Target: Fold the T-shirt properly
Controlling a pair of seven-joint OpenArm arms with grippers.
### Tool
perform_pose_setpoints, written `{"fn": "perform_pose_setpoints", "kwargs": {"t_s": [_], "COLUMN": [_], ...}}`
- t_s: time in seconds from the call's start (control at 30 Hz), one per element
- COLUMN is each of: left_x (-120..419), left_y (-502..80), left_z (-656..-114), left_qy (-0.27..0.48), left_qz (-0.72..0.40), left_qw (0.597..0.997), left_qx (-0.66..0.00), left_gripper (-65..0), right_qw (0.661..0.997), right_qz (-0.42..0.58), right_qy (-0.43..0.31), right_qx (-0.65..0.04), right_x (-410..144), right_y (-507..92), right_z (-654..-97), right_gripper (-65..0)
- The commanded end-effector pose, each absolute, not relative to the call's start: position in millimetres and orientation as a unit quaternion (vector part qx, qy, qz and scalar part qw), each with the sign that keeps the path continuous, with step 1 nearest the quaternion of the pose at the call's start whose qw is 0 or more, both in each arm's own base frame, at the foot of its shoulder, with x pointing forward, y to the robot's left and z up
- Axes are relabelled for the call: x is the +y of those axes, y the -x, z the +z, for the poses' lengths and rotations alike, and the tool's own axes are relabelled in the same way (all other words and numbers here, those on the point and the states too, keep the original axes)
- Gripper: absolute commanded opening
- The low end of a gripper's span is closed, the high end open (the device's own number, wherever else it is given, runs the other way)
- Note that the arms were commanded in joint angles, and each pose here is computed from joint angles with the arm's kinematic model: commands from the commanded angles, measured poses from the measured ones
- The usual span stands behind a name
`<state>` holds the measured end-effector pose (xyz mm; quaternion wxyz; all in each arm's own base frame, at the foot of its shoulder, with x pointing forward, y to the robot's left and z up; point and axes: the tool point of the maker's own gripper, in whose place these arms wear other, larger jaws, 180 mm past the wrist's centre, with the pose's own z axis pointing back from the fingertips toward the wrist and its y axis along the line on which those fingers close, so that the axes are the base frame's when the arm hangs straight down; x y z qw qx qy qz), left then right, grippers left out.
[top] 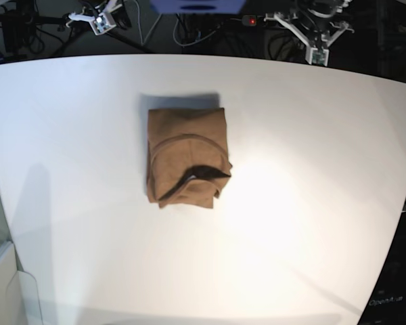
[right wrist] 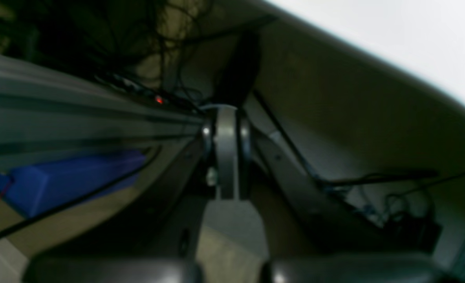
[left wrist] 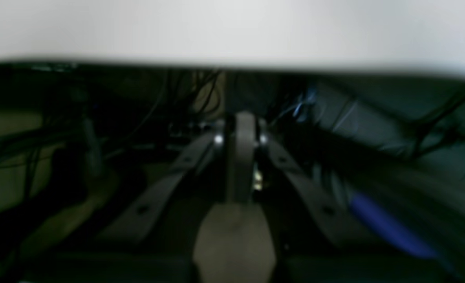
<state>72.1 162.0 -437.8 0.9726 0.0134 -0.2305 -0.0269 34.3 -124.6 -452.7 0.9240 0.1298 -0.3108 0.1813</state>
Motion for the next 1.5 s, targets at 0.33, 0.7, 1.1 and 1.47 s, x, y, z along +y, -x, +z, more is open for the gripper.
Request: {"fn": "perform_pose_setpoints", "kwargs": {"t_s": [0.33, 0.7, 1.1, 1.47], "left_x": [159.6, 163.5, 173.4, 148.3], "left_y": [0.9, 30.9, -22.1, -55.9], "left_z": [-553.8, -629.9, -657.0, -654.5], "left_qy": [-0.043, -0.084, -0.034, 0.031], "left_qz": [-0.01, -0.039, -0.05, 0.037], "left_qw": [0.997, 0.994, 0.99, 0.985], "left_qx": [-0.065, -0.054, -0.131, -0.166], "left_gripper": [-62.5, -62.5, -61.9, -61.8], "right_qw": [0.947, 0.952, 0.984, 0.98], "right_qz": [0.05, -0.113, -0.031, -0.024], "right_qy": [-0.174, -0.217, -0.038, -0.001], "right_qx": [-0.266, -0.182, -0.173, -0.197], "right_x": [-138.3, -146.5, -184.8, -186.8], "right_y": [-0.8, 26.3, 2.2, -30.4], "right_z": [-542.0, -615.9, -644.8, -646.4], "right_gripper": [-65.0, -65.0, -60.5, -47.7]}}
